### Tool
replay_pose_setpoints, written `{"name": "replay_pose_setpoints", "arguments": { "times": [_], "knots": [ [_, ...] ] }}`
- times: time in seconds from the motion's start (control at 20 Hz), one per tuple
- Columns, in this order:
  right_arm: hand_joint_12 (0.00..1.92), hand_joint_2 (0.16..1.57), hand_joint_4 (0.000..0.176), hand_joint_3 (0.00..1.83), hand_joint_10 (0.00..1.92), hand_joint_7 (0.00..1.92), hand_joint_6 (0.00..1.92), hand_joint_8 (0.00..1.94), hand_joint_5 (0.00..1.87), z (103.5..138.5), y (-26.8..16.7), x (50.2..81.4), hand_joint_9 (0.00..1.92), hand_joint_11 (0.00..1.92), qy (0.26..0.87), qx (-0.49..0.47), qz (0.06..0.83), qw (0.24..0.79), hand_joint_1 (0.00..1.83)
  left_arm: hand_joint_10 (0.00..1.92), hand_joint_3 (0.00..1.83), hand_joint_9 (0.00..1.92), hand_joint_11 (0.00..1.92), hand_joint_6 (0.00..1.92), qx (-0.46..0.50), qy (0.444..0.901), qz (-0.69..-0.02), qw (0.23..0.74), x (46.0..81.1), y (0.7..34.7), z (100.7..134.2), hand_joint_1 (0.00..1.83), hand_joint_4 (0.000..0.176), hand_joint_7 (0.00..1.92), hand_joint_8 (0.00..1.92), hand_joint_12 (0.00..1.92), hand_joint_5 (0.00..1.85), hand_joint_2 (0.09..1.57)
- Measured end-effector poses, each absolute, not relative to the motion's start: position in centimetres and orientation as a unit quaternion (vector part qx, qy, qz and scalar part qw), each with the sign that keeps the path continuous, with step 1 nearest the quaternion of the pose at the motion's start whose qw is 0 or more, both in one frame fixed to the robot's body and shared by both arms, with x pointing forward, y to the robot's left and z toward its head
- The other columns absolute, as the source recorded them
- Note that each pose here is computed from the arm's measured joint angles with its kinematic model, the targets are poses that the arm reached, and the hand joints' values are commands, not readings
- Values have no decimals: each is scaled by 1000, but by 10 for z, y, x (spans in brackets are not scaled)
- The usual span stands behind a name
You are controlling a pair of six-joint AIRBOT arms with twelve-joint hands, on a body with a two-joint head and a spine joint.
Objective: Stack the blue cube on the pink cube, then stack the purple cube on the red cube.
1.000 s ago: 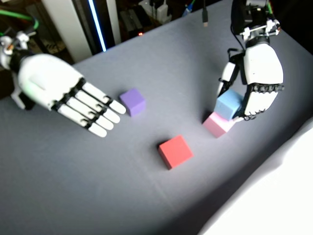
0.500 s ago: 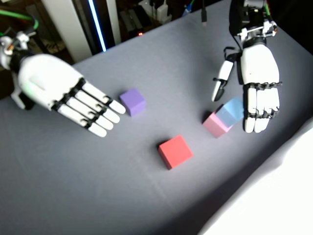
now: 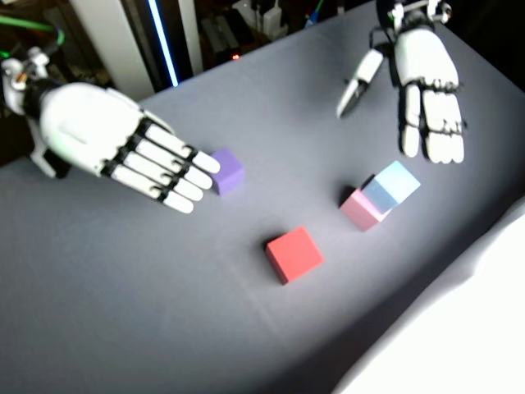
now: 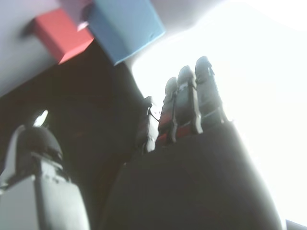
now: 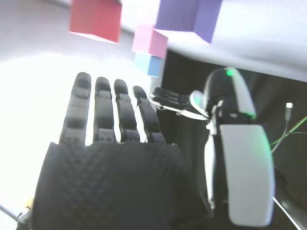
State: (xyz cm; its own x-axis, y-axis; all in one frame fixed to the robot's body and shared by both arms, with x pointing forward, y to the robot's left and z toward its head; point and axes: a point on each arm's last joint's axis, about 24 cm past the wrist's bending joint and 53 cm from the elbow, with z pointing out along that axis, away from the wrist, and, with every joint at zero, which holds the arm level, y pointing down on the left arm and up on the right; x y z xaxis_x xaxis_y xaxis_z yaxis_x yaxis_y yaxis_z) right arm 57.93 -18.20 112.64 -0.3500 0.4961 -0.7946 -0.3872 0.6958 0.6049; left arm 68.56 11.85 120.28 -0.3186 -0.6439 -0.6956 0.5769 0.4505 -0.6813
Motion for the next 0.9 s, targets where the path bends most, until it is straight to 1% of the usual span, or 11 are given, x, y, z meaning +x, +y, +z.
{"name": "replay_pose_setpoints", "arguments": {
  "times": [0.05, 0.1, 0.15, 0.25, 0.35, 0.55, 0.6, 0.65, 0.7, 0.75, 0.9],
  "knots": [
    [519, 1064, 0, 49, 4, 1, 0, 1, 0, 1124, -175, 582, 8, 0, 724, 36, 396, 563, 615, 0, 9, 0, 0, 0, -23, 617, -526, 585, 676, 124, 1204, 53, 170, 0, 0, 0, 0, 1283],
    [458, 1067, 0, 20, 0, 0, 0, 0, 0, 1120, -171, 584, 1, 0, 726, 36, 400, 558, 629, 0, 13, 0, 0, 0, -21, 615, -527, 586, 671, 129, 1204, 137, 175, 0, 0, 0, 0, 1310],
    [91, 1060, 0, 7, 0, 0, 0, 0, 0, 1113, -162, 588, 0, 0, 731, 35, 407, 546, 688, 0, 8, 0, 0, 0, -20, 616, -528, 584, 661, 134, 1200, 194, 176, 0, 0, 0, 0, 1312],
    [30, 1044, 0, 0, 0, 0, 0, 0, 0, 1105, -152, 595, 0, 54, 736, 37, 413, 535, 751, 0, 0, 0, 0, 0, -18, 623, -529, 576, 651, 137, 1191, 197, 175, 0, 0, 0, 0, 1289],
    [913, 1064, 0, 0, 29, 35, 0, 3, 0, 1096, -142, 600, 17, 0, 744, 33, 414, 524, 821, 0, 8, 0, 0, 0, -17, 623, -532, 573, 642, 140, 1189, 148, 134, 0, 0, 0, 0, 1312],
    [703, 1104, 0, 13, 19, 67, 0, 16, 0, 1081, -141, 609, 42, 0, 762, 33, 399, 509, 885, 0, 7, 0, 0, 0, -20, 610, -540, 580, 637, 144, 1196, 222, 92, 0, 0, 0, 0, 1338],
    [1116, 1190, 0, 9, 356, 361, 69, 144, 177, 1080, -139, 612, 157, 0, 765, 30, 394, 509, 905, 0, 2, 0, 0, 0, -20, 612, -540, 578, 635, 145, 1195, 198, 96, 0, 0, 0, 0, 1332],
    [1116, 1190, 0, 9, 356, 361, 69, 144, 177, 1080, -135, 613, 157, 0, 765, 24, 393, 509, 905, 0, 2, 0, 0, 0, -17, 613, -540, 577, 634, 144, 1194, 198, 96, 0, 0, 0, 0, 1332],
    [1686, 1219, 0, 8, 913, 611, 187, 385, 442, 1080, -130, 616, 361, 74, 764, 25, 396, 508, 1004, 0, 2, 0, 0, 0, -18, 614, -540, 576, 634, 144, 1194, 174, 92, 0, 0, 0, 0, 1331],
    [1800, 1247, 0, 5, 1215, 825, 1184, 1127, 538, 1080, -124, 619, 680, 490, 763, 25, 401, 507, 1160, 0, 3, 0, 0, 0, -22, 613, -540, 576, 635, 146, 1193, 201, 87, 0, 0, 0, 0, 1338],
    [1910, 1291, 0, 5, 1724, 760, 1290, 1647, 602, 1087, -117, 624, 879, 872, 756, 23, 408, 511, 1185, 0, 0, 0, 0, 0, -33, 620, -536, 572, 636, 152, 1187, 188, 100, 0, 0, 0, 0, 1333]
  ]
}}
